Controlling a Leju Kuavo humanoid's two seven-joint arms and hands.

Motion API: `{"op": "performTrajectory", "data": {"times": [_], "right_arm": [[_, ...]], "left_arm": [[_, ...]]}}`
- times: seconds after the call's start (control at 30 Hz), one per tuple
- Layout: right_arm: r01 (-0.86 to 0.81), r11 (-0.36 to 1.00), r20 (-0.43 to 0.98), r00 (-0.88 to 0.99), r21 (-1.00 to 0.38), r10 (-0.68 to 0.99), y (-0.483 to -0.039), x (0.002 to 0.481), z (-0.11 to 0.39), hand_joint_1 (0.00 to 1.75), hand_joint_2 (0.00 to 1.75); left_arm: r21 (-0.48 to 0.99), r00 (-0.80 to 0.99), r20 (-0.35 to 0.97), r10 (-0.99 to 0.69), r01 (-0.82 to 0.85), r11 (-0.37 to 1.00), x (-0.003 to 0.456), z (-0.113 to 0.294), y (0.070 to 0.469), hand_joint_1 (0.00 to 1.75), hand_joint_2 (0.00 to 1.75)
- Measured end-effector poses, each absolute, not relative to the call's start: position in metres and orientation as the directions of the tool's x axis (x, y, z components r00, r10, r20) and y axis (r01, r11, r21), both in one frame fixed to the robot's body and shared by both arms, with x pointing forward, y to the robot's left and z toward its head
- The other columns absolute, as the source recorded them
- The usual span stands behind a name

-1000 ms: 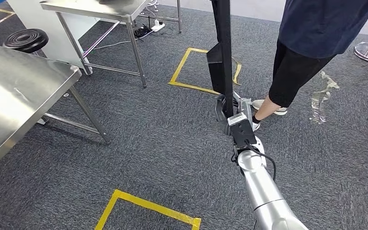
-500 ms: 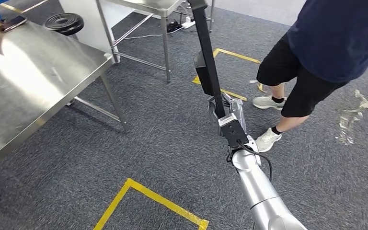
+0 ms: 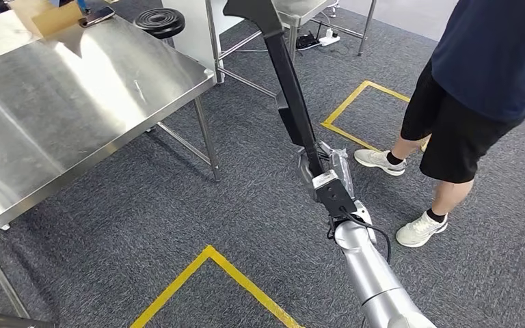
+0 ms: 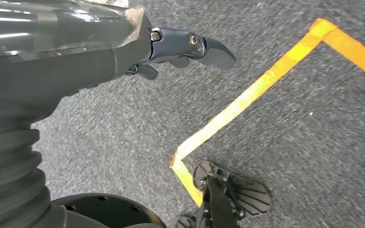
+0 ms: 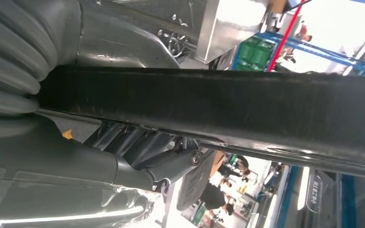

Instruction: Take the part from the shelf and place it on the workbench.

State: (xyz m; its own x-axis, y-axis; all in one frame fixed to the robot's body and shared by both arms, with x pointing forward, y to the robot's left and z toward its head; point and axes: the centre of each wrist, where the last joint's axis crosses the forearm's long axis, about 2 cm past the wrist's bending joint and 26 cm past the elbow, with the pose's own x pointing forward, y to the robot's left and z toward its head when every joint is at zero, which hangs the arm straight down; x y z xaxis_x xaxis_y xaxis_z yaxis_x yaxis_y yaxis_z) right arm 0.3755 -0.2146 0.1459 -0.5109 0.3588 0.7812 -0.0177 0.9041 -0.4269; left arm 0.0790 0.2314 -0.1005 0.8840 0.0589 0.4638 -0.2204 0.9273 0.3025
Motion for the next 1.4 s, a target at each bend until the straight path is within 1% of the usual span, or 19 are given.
{"op": "performTrajectory", "data": {"times": [0.27, 0.47, 0.87, 1.13, 1.4], "right_arm": [[-0.056, 0.889, 0.77, -0.525, -0.455, 0.361, -0.205, 0.375, 0.148, 1.75, 1.75], [-0.054, 0.888, 0.758, -0.547, -0.456, 0.355, -0.203, 0.383, 0.16, 1.75, 1.75], [-0.047, 0.887, 0.753, -0.55, -0.459, 0.361, -0.214, 0.39, 0.168, 1.75, 1.75], [-0.054, 0.89, 0.755, -0.555, -0.453, 0.35, -0.209, 0.392, 0.172, 1.75, 1.75], [-0.07, 0.877, 0.746, -0.561, -0.475, 0.359, -0.2, 0.396, 0.183, 1.75, 1.75]], "left_arm": [[0.3, 0.882, 0.467, 0.061, -0.223, 0.927, 0.079, -0.1, 0.231, 0.0, 1.75], [0.299, 0.877, 0.475, 0.067, -0.233, 0.925, 0.081, -0.1, 0.231, 0.0, 1.75], [0.293, 0.873, 0.482, 0.073, -0.24, 0.926, 0.085, -0.099, 0.229, 0.0, 1.75], [0.297, 0.875, 0.479, 0.074, -0.241, 0.924, 0.083, -0.1, 0.231, 0.0, 1.75], [0.299, 0.873, 0.482, 0.073, -0.242, 0.923, 0.086, -0.099, 0.233, 0.0, 1.75]]}}
